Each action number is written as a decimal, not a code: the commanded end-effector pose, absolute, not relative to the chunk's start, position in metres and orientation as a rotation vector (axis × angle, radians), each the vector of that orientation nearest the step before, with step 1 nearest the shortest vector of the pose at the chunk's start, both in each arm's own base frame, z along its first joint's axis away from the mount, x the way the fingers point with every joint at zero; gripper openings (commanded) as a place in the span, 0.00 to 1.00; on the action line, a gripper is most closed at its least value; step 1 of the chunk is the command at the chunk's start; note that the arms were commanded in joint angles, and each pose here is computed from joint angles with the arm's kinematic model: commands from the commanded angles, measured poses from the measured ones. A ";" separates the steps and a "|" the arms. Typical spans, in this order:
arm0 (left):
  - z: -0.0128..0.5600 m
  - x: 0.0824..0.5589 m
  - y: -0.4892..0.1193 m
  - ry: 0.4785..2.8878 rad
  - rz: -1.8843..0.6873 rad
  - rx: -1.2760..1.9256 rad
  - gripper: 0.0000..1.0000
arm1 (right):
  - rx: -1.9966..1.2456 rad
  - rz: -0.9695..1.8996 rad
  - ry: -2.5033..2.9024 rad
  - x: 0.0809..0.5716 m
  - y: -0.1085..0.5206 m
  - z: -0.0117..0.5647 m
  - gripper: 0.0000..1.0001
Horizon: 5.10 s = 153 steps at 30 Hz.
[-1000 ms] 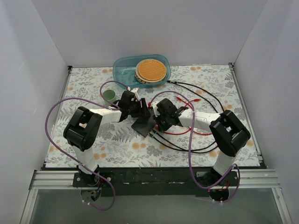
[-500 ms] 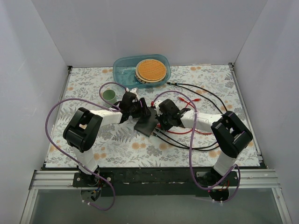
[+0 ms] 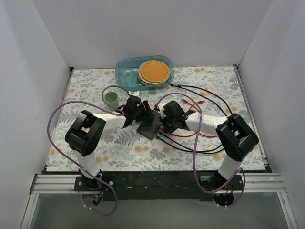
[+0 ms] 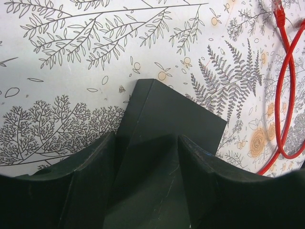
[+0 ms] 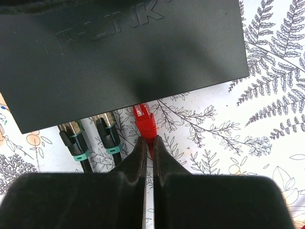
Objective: Insert the plug into the switch port
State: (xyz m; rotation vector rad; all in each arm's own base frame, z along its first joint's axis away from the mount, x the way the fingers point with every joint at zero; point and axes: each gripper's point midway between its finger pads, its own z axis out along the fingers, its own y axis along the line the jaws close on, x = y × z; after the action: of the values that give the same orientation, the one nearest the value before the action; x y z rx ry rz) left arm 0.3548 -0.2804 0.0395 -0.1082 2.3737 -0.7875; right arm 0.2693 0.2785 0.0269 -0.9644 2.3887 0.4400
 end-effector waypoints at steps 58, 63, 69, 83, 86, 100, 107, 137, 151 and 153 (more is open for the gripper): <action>0.044 0.257 -0.288 2.628 -0.943 -0.250 0.96 | -0.880 0.581 2.036 0.303 0.312 0.097 0.52; 0.052 0.269 -0.282 2.596 -0.889 -0.253 0.98 | -0.801 0.474 2.015 0.310 0.291 0.111 0.68; 0.069 0.281 -0.279 2.545 -0.847 -0.221 0.98 | -0.618 0.367 2.002 0.336 0.271 0.144 0.80; 0.087 0.291 -0.261 2.500 -0.703 -0.174 0.98 | -0.134 0.187 2.160 0.425 0.161 0.156 0.81; 0.086 0.290 -0.262 2.504 -0.707 -0.161 0.98 | -0.034 0.180 2.240 0.433 0.134 0.133 0.81; 0.078 0.278 -0.268 2.537 -0.784 -0.125 0.98 | 0.174 0.280 2.420 0.461 0.093 0.055 0.79; 0.073 0.273 -0.268 2.547 -0.792 -0.118 0.98 | 0.174 0.312 2.490 0.480 0.103 0.030 0.72; 0.104 0.280 -0.263 2.420 -0.807 -0.077 0.98 | -0.209 0.440 2.412 0.443 0.168 0.085 0.01; 0.168 0.286 -0.290 2.214 -1.048 -0.008 0.98 | -0.539 0.814 2.218 0.331 0.216 0.132 0.01; 0.172 0.289 -0.296 2.201 -1.089 -0.029 0.98 | -0.590 0.852 2.184 0.317 0.225 0.136 0.01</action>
State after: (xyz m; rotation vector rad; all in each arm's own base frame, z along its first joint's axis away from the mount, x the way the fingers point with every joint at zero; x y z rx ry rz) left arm 0.2855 -0.2798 0.1502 -0.0329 2.2579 -0.9795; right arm 0.3407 0.1990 0.1116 -0.4395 2.3252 0.7045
